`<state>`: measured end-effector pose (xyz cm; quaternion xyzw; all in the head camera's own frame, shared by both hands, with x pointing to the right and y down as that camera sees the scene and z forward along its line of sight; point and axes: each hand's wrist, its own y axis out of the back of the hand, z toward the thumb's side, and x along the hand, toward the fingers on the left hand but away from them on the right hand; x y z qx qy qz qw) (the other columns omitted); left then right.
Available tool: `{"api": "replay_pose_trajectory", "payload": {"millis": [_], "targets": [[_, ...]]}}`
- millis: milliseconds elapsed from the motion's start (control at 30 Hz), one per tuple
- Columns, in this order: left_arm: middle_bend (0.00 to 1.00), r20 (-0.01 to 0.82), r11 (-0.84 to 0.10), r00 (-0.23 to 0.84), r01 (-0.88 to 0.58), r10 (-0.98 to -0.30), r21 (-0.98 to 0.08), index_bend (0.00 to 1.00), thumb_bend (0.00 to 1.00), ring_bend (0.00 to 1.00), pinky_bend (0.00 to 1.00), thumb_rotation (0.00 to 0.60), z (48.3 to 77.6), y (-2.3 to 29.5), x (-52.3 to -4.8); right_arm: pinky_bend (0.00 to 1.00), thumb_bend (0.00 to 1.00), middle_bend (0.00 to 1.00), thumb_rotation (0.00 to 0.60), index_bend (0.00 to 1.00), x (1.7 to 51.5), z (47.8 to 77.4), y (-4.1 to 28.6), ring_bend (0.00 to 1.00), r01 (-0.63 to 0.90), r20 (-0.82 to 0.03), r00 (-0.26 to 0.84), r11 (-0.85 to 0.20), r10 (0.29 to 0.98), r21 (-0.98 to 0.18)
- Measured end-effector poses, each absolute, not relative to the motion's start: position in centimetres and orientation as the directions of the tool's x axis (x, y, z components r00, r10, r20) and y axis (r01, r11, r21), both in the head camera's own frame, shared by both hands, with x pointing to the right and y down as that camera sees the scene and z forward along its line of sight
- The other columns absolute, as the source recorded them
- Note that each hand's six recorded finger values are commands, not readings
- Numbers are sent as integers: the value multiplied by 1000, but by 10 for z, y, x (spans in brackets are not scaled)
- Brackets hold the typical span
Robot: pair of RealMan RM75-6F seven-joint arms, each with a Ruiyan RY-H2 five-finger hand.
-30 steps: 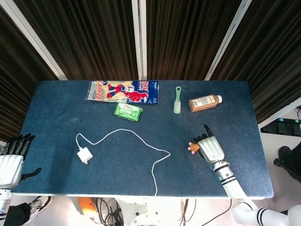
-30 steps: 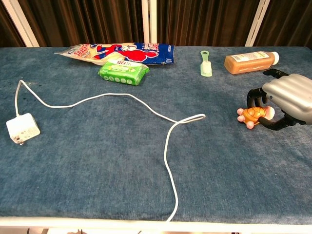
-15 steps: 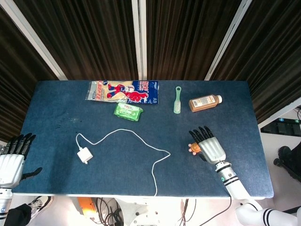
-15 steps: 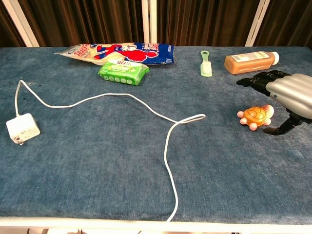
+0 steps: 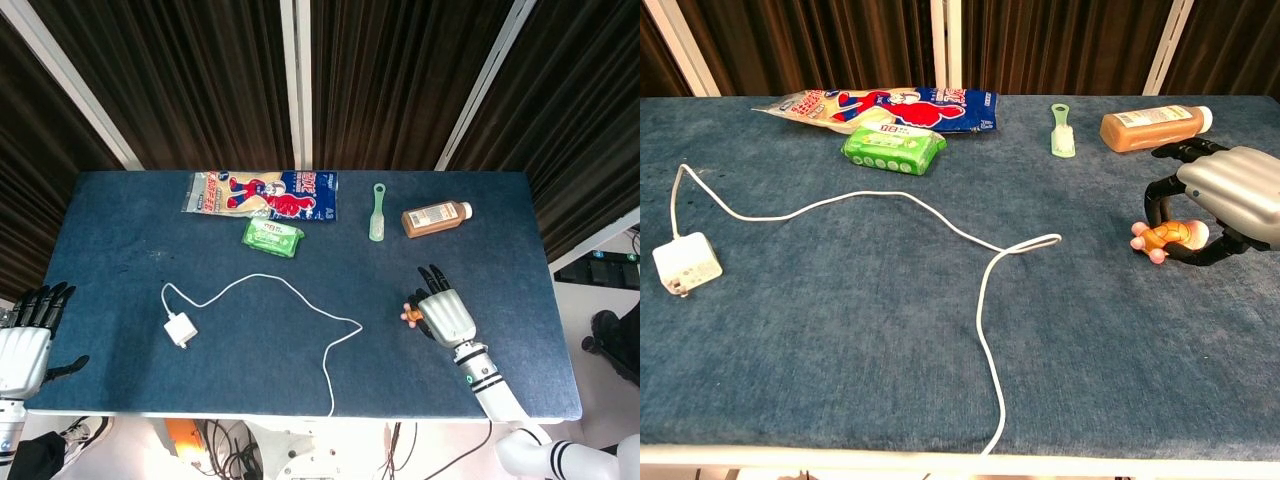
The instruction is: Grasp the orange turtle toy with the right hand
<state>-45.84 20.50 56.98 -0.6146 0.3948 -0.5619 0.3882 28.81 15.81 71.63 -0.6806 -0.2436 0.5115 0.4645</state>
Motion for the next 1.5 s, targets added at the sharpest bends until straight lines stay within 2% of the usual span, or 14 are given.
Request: {"api": "replay_pose_trajectory", "payload": {"millis": [100, 200, 333, 433, 467, 533, 600, 667, 733, 800, 967, 1067, 1267, 1500], "targets": [[25, 384, -387, 55, -51, -922, -921, 60, 0, 0, 0, 600, 570, 205, -459, 0, 375, 725, 600, 889, 287, 718, 157, 250, -137, -458, 355, -439, 815, -888], [25, 385, -388, 55, -51, -921, -920, 61, 0, 0, 0, 600, 570, 205, -460, 0, 414, 816, 600, 987, 285, 720, 157, 329, -132, -448, 350, -431, 822, -893], [25, 386, -389, 54, -52, -921, -920, 60, 0, 0, 0, 600, 570, 206, -460, 0, 429, 865, 600, 1000, 286, 723, 158, 359, -135, -443, 344, -423, 828, -896], [25, 386, -389, 54, -52, -921, -920, 61, 0, 0, 0, 600, 570, 206, -460, 0, 365, 830, 600, 973, 286, 722, 158, 349, -134, -439, 344, -420, 830, -898], [25, 386, -388, 54, -53, -921, -920, 60, 0, 0, 0, 600, 570, 206, -460, 0, 344, 801, 600, 938, 287, 722, 158, 337, -136, -440, 345, -419, 829, -898], [25, 385, -387, 55, -53, -921, -920, 60, 0, 0, 0, 600, 570, 206, -460, 0, 275, 656, 600, 742, 289, 722, 158, 258, -148, -446, 348, -421, 825, -895], [25, 384, -387, 56, -54, -922, -921, 60, 0, 0, 0, 600, 570, 206, -460, 0, 179, 418, 600, 449, 291, 721, 158, 107, -153, -453, 350, -427, 820, -891], [25, 385, -388, 56, -54, -921, -920, 60, 0, 0, 0, 600, 570, 206, -459, 0, 142, 276, 600, 282, 292, 719, 157, 24, -151, -456, 350, -431, 818, -890], [25, 385, -388, 56, -53, -921, -920, 60, 0, 0, 0, 600, 570, 206, -459, 0, 129, 195, 600, 178, 293, 715, 155, 0, -146, -455, 349, -432, 819, -890], [25, 385, -388, 57, -53, -921, -920, 60, 0, 0, 0, 600, 570, 206, -459, 0, 128, 181, 600, 154, 294, 711, 153, 0, -143, -451, 348, -428, 822, -892], [25, 384, -387, 59, -51, -921, -921, 60, 0, 0, 0, 600, 570, 205, -457, 0, 127, 191, 600, 150, 299, 708, 152, 0, -146, -457, 333, -434, 825, -889], [25, 385, -388, 59, -50, -921, -920, 60, 0, 0, 0, 600, 570, 205, -457, 0, 153, 233, 600, 185, 302, 710, 153, 0, -147, -466, 323, -443, 824, -884], [25, 386, -389, 59, -50, -921, -920, 60, 0, 0, 0, 600, 570, 205, -457, 0, 225, 389, 600, 374, 299, 713, 154, 4, -143, -467, 323, -445, 823, -884], [25, 383, -385, 53, -52, -922, -921, 60, 0, 0, 0, 600, 569, 205, -459, 0, 310, 524, 600, 633, 296, 718, 156, 87, -156, -480, 325, -454, 815, -877]]}}
